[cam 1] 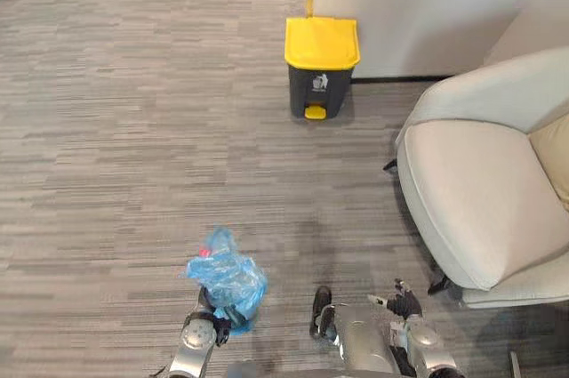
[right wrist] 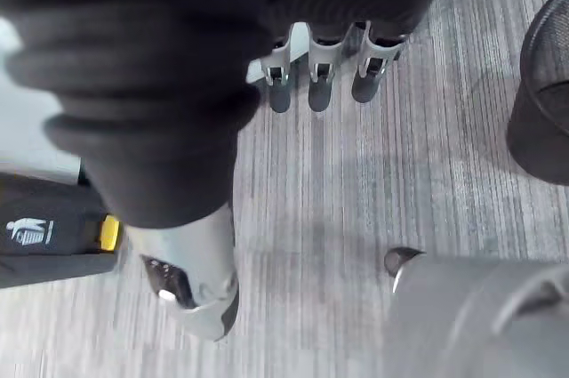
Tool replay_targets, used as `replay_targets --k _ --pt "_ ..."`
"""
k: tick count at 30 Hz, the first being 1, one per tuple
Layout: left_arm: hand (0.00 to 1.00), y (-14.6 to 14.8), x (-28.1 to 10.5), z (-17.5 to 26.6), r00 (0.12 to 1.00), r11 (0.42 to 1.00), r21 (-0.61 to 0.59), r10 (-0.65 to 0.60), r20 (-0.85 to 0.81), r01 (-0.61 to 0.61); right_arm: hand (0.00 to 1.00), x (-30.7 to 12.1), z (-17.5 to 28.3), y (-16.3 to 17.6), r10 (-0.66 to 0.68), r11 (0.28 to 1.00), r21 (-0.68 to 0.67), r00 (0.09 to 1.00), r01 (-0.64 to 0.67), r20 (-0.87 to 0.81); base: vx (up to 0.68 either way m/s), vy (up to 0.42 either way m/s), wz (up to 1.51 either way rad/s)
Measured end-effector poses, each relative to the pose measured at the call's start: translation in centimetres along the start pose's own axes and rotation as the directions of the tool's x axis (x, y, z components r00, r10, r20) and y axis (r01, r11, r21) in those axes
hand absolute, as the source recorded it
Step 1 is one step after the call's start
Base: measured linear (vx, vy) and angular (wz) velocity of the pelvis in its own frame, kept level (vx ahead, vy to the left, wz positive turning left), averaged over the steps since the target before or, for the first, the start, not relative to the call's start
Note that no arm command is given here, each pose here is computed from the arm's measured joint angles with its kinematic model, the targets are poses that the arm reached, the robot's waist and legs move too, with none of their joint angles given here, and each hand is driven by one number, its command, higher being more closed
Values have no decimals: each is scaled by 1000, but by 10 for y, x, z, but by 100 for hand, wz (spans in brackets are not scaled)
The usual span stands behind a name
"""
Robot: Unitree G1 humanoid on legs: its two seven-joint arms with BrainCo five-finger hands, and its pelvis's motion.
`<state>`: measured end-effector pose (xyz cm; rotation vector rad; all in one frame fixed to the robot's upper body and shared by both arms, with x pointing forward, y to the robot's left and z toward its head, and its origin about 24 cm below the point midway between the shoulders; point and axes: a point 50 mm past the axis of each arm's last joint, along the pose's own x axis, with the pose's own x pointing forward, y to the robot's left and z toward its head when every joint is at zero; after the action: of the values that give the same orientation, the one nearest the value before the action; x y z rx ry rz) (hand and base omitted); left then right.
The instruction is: Gather rubbish on tea table into small bin, then transfer packed bag to large trash can.
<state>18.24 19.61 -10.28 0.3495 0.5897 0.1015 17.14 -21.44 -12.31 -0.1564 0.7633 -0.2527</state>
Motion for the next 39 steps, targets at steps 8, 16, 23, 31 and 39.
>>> replay_targets --k 8,16,23,31,39 --pt "100 -8 -5 -5 1000 1000 -21 -16 -16 16 0 -7 -16 3 7 1000 13 999 -7 -43 296 -58 -14" --pt "100 -10 -7 -8 999 998 -66 0 -35 -2 0 -1 -3 2 -7 999 39 1000 8 -12 300 174 -45" --pt "100 -5 -13 -21 997 999 -49 6 -72 -9 0 -4 -9 10 18 1000 25 999 -18 -32 371 215 -19" --pt "100 5 -9 -17 998 998 -51 29 -58 -32 0 0 -3 10 35 999 -31 999 -36 -20 411 -53 10" --pt "100 -10 -6 -11 998 997 -72 -8 -56 4 0 -7 -23 -2 5 999 -42 996 -8 -84 425 -198 27"
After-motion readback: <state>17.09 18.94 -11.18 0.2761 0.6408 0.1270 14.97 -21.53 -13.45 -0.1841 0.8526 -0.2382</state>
